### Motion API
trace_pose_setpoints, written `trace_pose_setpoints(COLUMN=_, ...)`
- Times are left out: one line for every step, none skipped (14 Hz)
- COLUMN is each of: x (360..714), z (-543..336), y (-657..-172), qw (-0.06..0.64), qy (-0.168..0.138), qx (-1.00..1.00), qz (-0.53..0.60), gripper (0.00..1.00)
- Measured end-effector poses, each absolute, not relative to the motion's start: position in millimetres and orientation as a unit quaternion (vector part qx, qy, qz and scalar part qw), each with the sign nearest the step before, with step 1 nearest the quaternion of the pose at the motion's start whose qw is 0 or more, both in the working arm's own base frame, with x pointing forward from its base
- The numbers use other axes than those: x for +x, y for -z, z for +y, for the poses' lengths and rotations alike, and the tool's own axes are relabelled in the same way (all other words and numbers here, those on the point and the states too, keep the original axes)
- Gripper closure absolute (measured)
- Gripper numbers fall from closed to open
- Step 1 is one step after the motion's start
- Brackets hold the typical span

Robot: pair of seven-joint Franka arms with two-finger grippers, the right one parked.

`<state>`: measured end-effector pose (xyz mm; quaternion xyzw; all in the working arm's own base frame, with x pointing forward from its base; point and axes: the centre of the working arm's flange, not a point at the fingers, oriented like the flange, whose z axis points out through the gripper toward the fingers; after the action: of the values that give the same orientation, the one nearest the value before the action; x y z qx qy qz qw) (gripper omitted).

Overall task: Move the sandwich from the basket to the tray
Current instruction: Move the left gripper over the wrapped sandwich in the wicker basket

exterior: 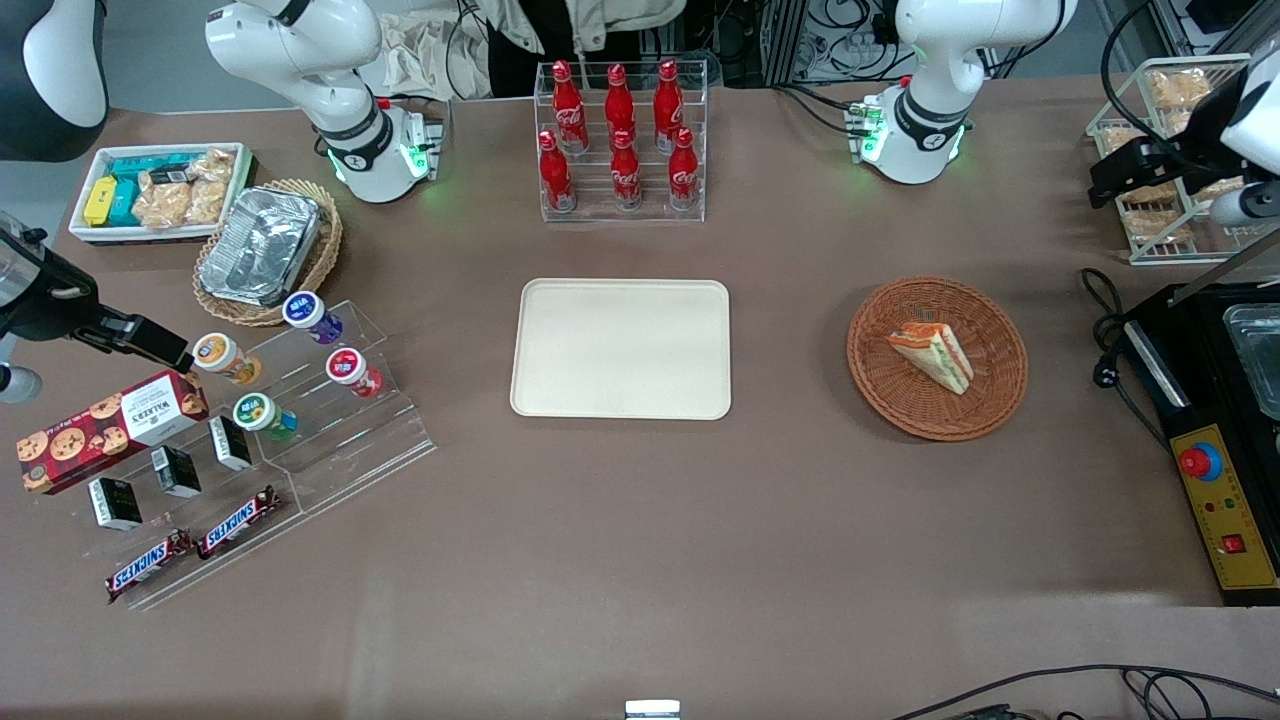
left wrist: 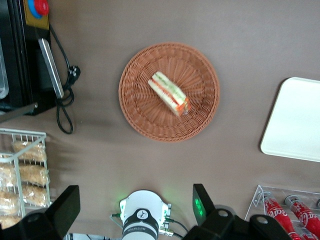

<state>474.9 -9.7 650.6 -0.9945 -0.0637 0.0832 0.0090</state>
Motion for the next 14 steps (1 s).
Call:
trace_pose_setpoints(x=469.2, z=-5.1, y=-643.2, qw=0.009, qy=-0.081, qx=-0.994, qz=-0.069, gripper=0.00)
trace_pose_setpoints(x=463.0, z=-1.9, y=-634.4, qw=0.009, qy=-0.077, qx=-0.994, qz=-0.073, gripper=0.00)
trace_pose_setpoints(x=457.2, z=-0.4, y=-623.1, qw=0.009, qy=-0.070, qx=-0.995, qz=-0.075, gripper=0.00)
trace_pose_setpoints(x=451.9, z=-0.1, y=-608.0, qw=0.009, qy=-0.061, qx=-0.995, qz=-0.076, gripper=0.00)
trace_pose_setpoints(x=447.2, z=-0.5, y=-590.9, qw=0.007, qy=-0.049, qx=-0.996, qz=-0.080, gripper=0.00)
trace_pose_setpoints(x=442.4, z=-1.3, y=-571.7, qw=0.003, qy=-0.038, qx=-0.995, qz=-0.088, gripper=0.00)
trace_pose_setpoints(x=437.0, z=-1.6, y=-551.7, qw=0.000, qy=-0.030, qx=-0.995, qz=-0.098, gripper=0.00)
trace_pose_setpoints(x=431.8, z=-1.5, y=-532.4, qw=-0.001, qy=-0.026, qx=-0.994, qz=-0.110, gripper=0.00)
trace_pose_setpoints(x=427.6, z=-1.2, y=-513.7, qw=-0.001, qy=-0.025, qx=-0.993, qz=-0.119, gripper=0.00)
trace_pose_setpoints(x=425.2, z=-0.8, y=-496.1, qw=-0.001, qy=-0.022, qx=-0.991, qz=-0.129, gripper=0.00)
trace_pose_setpoints(x=423.5, z=-0.3, y=-478.7, qw=-0.002, qy=-0.017, qx=-0.989, qz=-0.145, gripper=0.00)
trace_pose_setpoints(x=421.6, z=0.2, y=-463.0, qw=-0.002, qy=-0.013, qx=-0.985, qz=-0.169, gripper=0.00)
trace_pose_setpoints(x=420.1, z=0.4, y=-450.2, qw=-0.002, qy=-0.008, qx=-0.980, qz=-0.200, gripper=0.00)
trace_pose_setpoints(x=420.3, z=-0.2, y=-441.2, qw=-0.003, qy=-0.001, qx=-0.972, qz=-0.235, gripper=0.00)
